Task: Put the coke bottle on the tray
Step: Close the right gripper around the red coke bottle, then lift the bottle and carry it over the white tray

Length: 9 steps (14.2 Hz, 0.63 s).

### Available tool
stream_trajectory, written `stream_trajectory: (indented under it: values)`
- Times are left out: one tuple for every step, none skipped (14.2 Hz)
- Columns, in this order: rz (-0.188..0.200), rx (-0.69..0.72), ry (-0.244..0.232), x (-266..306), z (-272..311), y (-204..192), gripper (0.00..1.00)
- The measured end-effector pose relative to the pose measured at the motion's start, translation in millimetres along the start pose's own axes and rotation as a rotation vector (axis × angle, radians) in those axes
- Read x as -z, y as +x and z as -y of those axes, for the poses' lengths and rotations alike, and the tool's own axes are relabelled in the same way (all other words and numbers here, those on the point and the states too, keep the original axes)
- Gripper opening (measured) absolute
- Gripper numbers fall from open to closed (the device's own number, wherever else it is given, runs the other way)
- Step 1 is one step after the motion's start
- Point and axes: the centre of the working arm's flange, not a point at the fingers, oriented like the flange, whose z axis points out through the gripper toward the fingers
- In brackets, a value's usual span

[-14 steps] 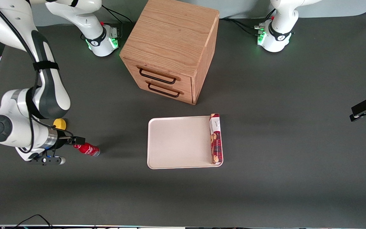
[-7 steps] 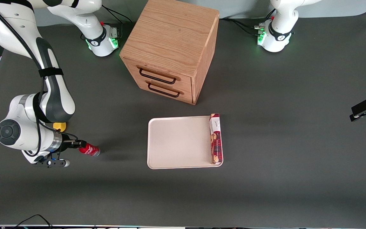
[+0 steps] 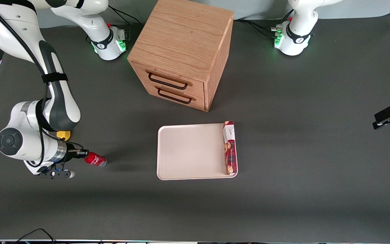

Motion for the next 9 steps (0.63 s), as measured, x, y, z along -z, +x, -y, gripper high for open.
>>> stream_trajectory:
  values:
    - [0.007, 0.006, 0.003, 13.2, 3.9, -0.7, 0.31]
    - [0.019, 0.015, 0.005, 36.2, 8.9, -2.8, 0.31]
    - [0.03, 0.023, 0.008, 68.7, 13.3, -7.2, 0.31]
    - [0.035, 0.032, 0.011, 107.5, 17.5, -14.6, 0.31]
    - [0.038, 0.043, 0.016, 148.6, 24.1, -26.0, 0.31]
    - [0.041, 0.045, 0.022, 184.0, 34.1, -39.4, 0.31]
    - [0.04, 0.033, 0.029, 210.3, 49.8, -52.0, 0.31]
    - [0.036, 0.011, 0.041, 226.5, 73.9, -62.3, 0.31]
    - [0.036, -0.022, 0.054, 231.8, 101.7, -69.5, 0.31]
